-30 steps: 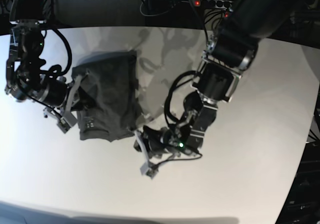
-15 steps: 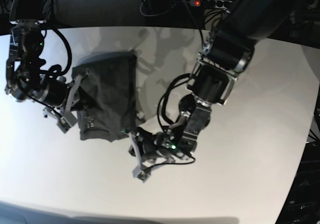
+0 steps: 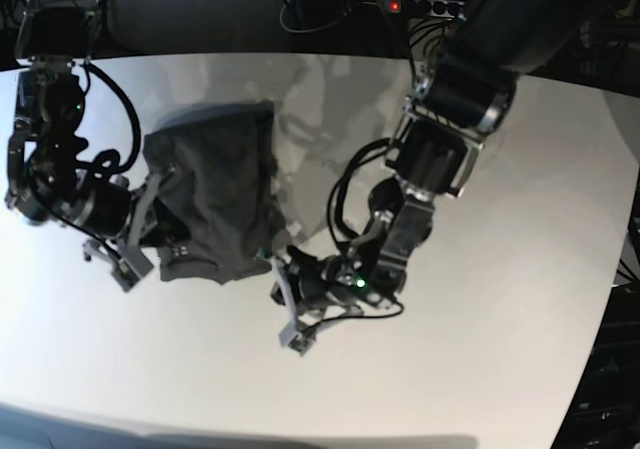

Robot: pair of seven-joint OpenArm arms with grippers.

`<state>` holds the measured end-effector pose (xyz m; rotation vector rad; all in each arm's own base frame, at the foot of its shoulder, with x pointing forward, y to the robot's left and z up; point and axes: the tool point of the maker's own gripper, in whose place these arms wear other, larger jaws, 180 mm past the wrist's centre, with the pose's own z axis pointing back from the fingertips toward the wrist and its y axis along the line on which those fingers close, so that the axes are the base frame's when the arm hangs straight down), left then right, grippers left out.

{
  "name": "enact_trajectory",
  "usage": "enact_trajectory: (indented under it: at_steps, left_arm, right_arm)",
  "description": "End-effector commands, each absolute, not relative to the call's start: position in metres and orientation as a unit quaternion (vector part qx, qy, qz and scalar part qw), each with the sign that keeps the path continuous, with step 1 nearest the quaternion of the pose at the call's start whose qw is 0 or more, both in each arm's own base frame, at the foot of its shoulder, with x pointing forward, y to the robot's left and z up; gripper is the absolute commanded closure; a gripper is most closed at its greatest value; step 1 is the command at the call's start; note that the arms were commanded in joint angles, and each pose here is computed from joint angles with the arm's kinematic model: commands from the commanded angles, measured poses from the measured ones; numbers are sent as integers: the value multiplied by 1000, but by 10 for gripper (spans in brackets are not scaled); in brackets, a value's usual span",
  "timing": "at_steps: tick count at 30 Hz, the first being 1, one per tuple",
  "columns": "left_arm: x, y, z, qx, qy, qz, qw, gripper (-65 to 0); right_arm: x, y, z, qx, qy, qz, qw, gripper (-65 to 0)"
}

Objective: Fold the T-shirt properly
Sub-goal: 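Hold the bundle with the right gripper and pull the left gripper away, then press the right gripper along the bundle edge to tuck the fabric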

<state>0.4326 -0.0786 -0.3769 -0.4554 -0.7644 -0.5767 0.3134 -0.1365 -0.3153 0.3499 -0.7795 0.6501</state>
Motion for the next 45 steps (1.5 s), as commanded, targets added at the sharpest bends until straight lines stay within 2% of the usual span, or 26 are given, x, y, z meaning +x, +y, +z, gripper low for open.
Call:
enact_trajectory:
  at_steps: [1,6,10,15,19,26,32,45]
  left_arm:
    - [447,-81,-347,-221,-398,-279,846,-22]
    - [434,-67,-315,-196,-421,-304,832,-22]
    - [421,-51,-313,-176,-418,-315,834,-22]
    - [406,-19,-322,-169,-411,-279,851,-22]
    - [392,13,-337,-157,-402,-251,866,-22]
    - [340,41,-368,-143,-374,-246,883,-22]
    - [313,65,-376,-139,-368,-207,896,-22]
    - [291,70,-385,-140,-355,-197,903,-22]
  right_arm:
    - [323,-131,-298,173,-398,318,843,-1]
    - [331,-126,-302,191,-405,308,839,-1]
    - [338,-123,-324,217,-385,292,848,-3]
    - [336,-110,-338,237,-375,306,843,-3]
    - [337,-108,-345,208,-364,337,843,-3]
    - [339,-104,-351,183,-360,358,842,-3]
    - [345,-106,-358,130,-346,396,841,-3]
    - [347,-116,-382,75,-316,410,853,-3]
